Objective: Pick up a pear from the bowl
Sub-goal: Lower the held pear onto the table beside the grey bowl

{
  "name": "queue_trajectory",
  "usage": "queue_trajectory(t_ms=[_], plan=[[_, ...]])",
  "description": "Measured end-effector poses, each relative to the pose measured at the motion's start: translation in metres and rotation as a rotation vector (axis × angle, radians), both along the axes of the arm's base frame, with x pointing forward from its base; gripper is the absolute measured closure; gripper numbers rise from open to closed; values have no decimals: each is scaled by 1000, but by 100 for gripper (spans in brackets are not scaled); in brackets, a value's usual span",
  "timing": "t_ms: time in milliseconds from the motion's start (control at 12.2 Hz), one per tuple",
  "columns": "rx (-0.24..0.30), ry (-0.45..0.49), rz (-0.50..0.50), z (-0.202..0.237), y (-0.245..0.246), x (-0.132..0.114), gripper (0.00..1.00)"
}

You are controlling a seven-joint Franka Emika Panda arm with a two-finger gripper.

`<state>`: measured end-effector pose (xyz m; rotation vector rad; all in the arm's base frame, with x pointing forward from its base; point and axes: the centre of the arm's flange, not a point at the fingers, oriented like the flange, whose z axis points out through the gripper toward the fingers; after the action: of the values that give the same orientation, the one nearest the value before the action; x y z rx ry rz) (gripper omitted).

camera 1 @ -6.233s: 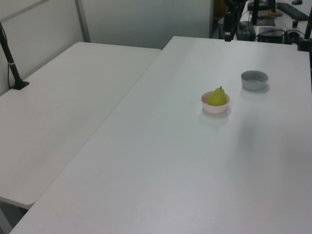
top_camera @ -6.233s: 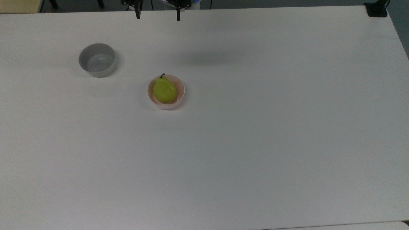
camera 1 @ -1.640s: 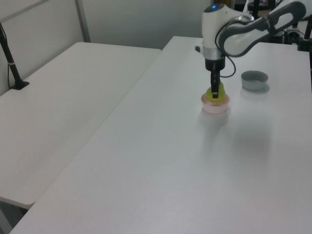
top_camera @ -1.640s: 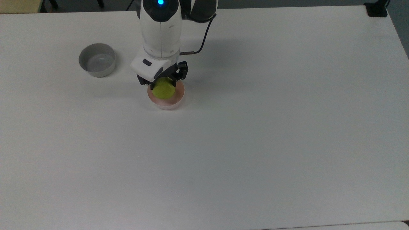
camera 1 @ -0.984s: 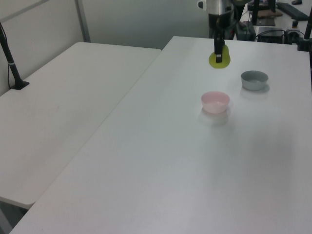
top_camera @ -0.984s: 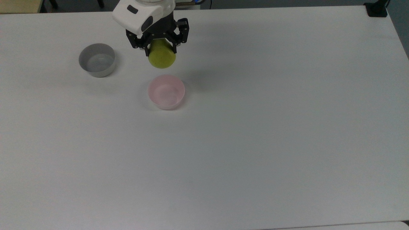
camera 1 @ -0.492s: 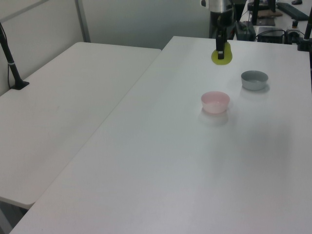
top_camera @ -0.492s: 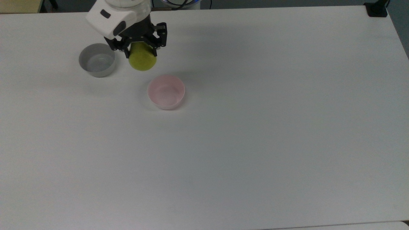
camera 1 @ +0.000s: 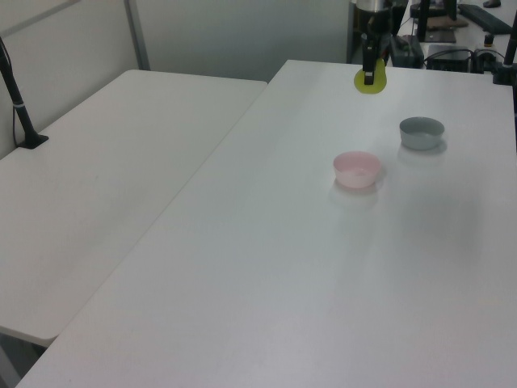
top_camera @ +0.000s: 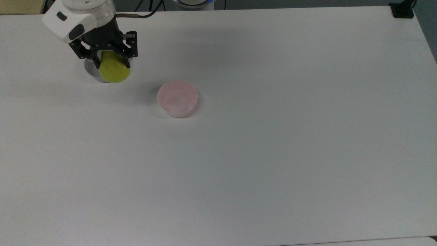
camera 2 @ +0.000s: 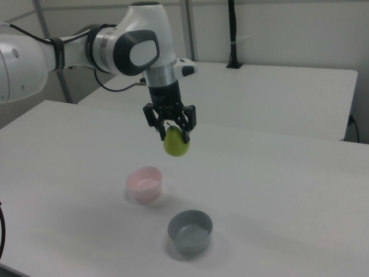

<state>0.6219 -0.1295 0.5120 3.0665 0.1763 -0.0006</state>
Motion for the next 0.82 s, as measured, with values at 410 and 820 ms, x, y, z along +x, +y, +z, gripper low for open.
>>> queue_trajectory(t_ms=[410,820], plan=[[-20,35,-32,-62,-34,11,30],[-37,78,-34,-134,-52,13,30]])
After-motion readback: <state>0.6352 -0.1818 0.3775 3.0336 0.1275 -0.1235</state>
